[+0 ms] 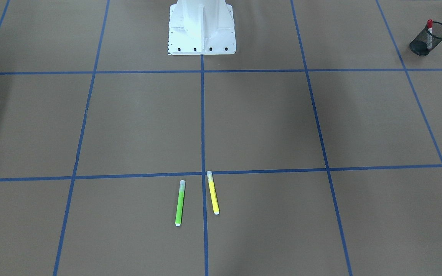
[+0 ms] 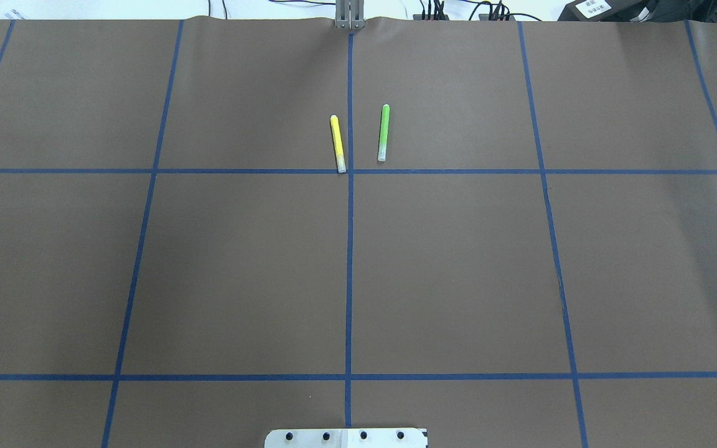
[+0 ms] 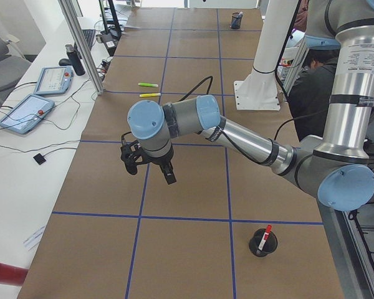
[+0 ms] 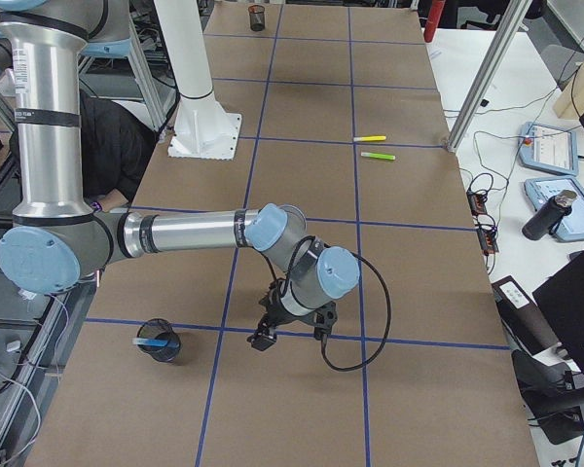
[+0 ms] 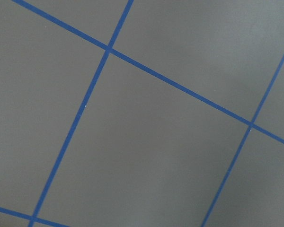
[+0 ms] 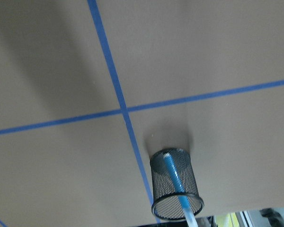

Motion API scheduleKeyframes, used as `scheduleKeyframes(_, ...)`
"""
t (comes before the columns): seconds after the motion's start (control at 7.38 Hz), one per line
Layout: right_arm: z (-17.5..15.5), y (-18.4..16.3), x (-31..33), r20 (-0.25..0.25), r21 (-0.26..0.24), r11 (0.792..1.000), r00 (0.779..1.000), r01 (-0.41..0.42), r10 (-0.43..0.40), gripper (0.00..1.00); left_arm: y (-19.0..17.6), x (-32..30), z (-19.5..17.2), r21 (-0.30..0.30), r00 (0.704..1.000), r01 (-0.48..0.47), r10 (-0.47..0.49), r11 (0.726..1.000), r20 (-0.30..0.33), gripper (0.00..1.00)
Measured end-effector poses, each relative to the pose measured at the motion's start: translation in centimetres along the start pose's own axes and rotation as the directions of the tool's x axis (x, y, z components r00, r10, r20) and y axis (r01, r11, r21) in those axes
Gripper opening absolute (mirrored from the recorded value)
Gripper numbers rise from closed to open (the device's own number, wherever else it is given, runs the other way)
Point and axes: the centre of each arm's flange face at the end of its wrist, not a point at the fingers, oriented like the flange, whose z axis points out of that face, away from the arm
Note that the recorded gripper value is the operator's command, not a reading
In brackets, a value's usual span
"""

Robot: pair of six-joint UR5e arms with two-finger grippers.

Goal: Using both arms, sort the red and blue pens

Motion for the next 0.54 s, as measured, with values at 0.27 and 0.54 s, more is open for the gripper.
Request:
scheduleKeyframes(0.27, -4.2, -3.3, -3.6, -0.021, 0.243, 0.970, 1.000, -0.002, 0.007, 1.00, -1.3, 0.5, 0.5, 0.076, 0.988, -0.112, 0.103, 0.991, 0.113, 1.00)
scheduleKeyframes(0.54, -5.9, -5.5, -9.4, 0.018, 0.347, 0.936, 0.997, 0.064, -0.075, 1.00, -2.5, 4.0, 4.7, 0.062, 0.959, -0.256, 0.245, 0.965, 0.144, 1.00)
